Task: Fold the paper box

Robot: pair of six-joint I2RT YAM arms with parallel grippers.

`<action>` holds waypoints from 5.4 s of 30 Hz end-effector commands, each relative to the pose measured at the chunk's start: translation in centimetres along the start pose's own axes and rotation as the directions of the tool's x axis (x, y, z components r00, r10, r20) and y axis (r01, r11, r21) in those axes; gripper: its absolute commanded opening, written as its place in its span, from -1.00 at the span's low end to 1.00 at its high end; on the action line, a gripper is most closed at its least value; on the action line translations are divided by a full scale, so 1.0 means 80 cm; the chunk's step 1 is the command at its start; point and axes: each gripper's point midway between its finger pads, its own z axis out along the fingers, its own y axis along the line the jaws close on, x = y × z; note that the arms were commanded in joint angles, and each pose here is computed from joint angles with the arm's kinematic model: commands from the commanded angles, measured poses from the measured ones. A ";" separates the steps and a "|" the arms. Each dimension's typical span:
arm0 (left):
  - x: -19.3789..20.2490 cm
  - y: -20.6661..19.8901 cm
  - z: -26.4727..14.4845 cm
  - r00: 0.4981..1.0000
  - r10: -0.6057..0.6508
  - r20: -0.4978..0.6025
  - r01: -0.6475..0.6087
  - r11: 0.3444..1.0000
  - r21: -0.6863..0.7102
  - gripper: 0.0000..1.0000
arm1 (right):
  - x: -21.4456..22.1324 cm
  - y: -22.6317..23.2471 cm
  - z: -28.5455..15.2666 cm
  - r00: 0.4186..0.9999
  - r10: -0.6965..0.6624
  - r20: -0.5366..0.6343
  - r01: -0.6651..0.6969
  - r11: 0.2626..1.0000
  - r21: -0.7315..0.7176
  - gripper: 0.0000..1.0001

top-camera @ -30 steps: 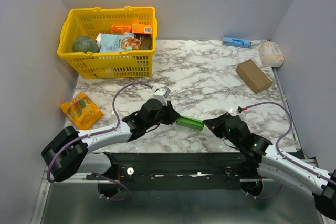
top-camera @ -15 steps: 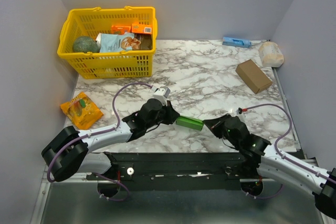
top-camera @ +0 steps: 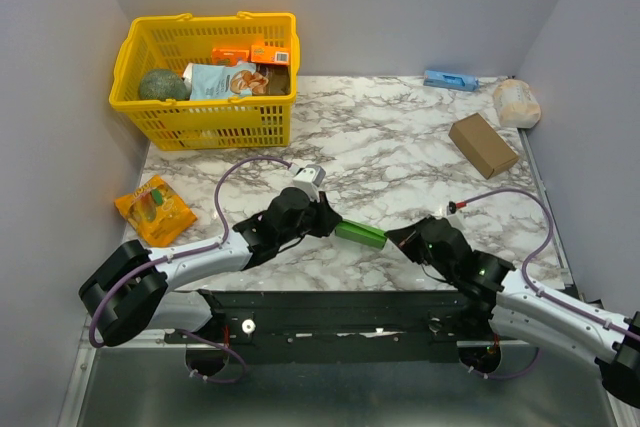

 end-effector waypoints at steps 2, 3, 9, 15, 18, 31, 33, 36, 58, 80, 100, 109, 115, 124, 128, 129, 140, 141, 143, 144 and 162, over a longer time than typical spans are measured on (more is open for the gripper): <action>0.062 0.042 -0.009 0.982 0.058 -0.179 -0.077 0.992 -0.104 -0.57 | 0.028 -0.118 -0.017 0.961 -0.221 -0.166 0.263 0.919 0.295 -0.79; 0.062 0.042 -0.009 0.982 0.061 -0.180 -0.080 0.992 -0.102 -0.58 | 0.027 -0.115 -0.017 0.955 -0.243 -0.171 0.285 0.914 0.290 -0.77; 0.059 0.037 -0.007 0.980 0.088 -0.179 -0.103 0.992 -0.078 -0.57 | 0.025 -0.115 -0.019 0.933 -0.294 -0.207 0.349 0.881 0.319 -0.59; 0.058 0.037 -0.004 0.977 0.105 -0.187 -0.121 0.990 -0.078 -0.58 | 0.014 -0.109 -0.024 0.923 -0.330 -0.199 0.381 0.857 0.347 -0.42; 0.059 0.038 -0.002 0.974 0.113 -0.196 -0.131 0.988 -0.081 -0.58 | 0.018 -0.113 -0.025 0.921 -0.323 -0.216 0.383 0.853 0.354 -0.39; 0.058 0.039 0.000 0.970 0.132 -0.203 -0.151 0.985 -0.084 -0.58 | 0.037 -0.136 -0.013 0.905 -0.316 -0.285 0.410 0.825 0.388 -0.48; 0.052 0.037 0.000 0.972 0.136 -0.190 -0.155 0.984 -0.084 -0.51 | 0.037 -0.137 -0.013 0.905 -0.315 -0.286 0.411 0.823 0.392 -0.49; 0.037 0.030 -0.003 0.976 0.153 -0.157 -0.166 0.984 -0.072 -0.29 | 0.036 -0.139 -0.015 0.910 -0.308 -0.278 0.400 0.828 0.394 -0.51; -0.038 -0.007 -0.025 0.968 0.248 0.039 -0.251 0.960 0.123 0.09 | 0.031 -0.131 -0.011 0.943 -0.256 -0.212 0.322 0.862 0.392 -0.54; -0.021 -0.001 -0.001 0.957 0.287 -0.045 -0.279 0.951 0.131 -0.27 | 0.032 -0.135 -0.014 0.949 -0.240 -0.206 0.305 0.869 0.390 -0.54; -0.015 -0.001 0.011 0.954 0.294 -0.060 -0.284 0.949 0.135 -0.62 | 0.032 -0.137 -0.014 0.950 -0.235 -0.205 0.299 0.872 0.388 -0.54; -0.008 0.014 0.012 0.929 0.364 -0.062 -0.362 0.931 0.047 -0.98 | 0.034 -0.136 -0.012 0.949 -0.237 -0.209 0.303 0.871 0.388 -0.54; -0.002 0.015 0.012 0.902 0.426 -0.063 -0.427 0.904 0.005 -1.00 | 0.034 -0.136 -0.012 0.948 -0.239 -0.212 0.306 0.870 0.387 -0.54; 0.028 0.034 0.017 0.869 0.485 -0.102 -0.491 0.870 -0.049 -1.00 | 0.034 -0.137 -0.012 0.948 -0.238 -0.211 0.305 0.870 0.388 -0.54; 0.044 0.041 0.020 0.881 0.459 -0.115 -0.466 0.884 -0.046 -1.00 | 0.035 -0.137 -0.011 0.947 -0.238 -0.214 0.306 0.868 0.391 -0.54; 0.047 0.042 0.020 0.883 0.453 -0.119 -0.461 0.886 -0.047 -1.00 | 0.035 -0.137 -0.011 0.947 -0.238 -0.214 0.306 0.868 0.391 -0.54; 0.077 0.063 0.022 0.893 0.409 -0.186 -0.427 0.901 -0.070 -1.00 | 0.035 -0.137 -0.012 0.949 -0.234 -0.213 0.302 0.870 0.389 -0.54; 0.081 0.065 0.022 0.895 0.402 -0.194 -0.422 0.904 -0.073 -1.00 | 0.035 -0.137 -0.012 0.948 -0.235 -0.213 0.303 0.870 0.389 -0.54; 0.088 0.068 0.022 0.899 0.385 -0.209 -0.407 0.911 -0.075 -1.00 | 0.035 -0.137 -0.012 0.949 -0.233 -0.212 0.301 0.870 0.390 -0.54; 0.092 0.070 0.021 0.900 0.378 -0.216 -0.402 0.913 -0.075 -1.00 | 0.035 -0.137 -0.012 0.949 -0.233 -0.212 0.301 0.870 0.391 -0.54; 0.105 0.092 0.006 0.915 0.307 -0.262 -0.356 0.919 -0.167 -1.00 | 0.033 -0.139 -0.013 0.951 -0.228 -0.207 0.295 0.868 0.399 -0.54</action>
